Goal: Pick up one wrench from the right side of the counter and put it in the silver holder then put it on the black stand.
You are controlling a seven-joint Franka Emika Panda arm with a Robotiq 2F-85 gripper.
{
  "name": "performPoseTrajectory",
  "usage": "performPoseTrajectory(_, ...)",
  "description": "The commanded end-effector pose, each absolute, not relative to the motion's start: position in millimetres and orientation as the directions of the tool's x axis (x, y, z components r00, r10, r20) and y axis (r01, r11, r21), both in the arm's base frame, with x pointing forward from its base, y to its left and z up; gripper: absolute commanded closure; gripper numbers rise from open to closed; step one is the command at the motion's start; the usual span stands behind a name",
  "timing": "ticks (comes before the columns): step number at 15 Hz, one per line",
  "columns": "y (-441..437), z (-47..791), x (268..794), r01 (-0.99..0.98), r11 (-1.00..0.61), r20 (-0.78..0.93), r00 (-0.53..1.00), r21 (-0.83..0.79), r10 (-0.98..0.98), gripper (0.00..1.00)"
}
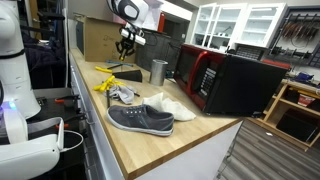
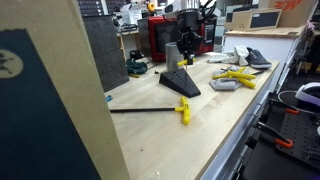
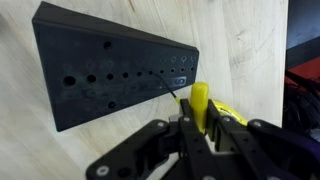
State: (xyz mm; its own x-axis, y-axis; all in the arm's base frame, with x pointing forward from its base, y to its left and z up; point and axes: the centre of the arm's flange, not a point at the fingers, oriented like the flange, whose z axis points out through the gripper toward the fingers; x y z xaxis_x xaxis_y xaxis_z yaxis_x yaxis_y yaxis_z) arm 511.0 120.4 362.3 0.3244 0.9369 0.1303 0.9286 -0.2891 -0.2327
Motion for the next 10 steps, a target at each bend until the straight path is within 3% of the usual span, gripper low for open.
performPoseTrajectory(1,126,375,506,0.932,-0.291,0.176,0.33,-0.216,0.927,0.96)
performPoseTrajectory(10,116,391,495,0.932,-0.285,0.144,0.321,-0.222,0.936,0.96)
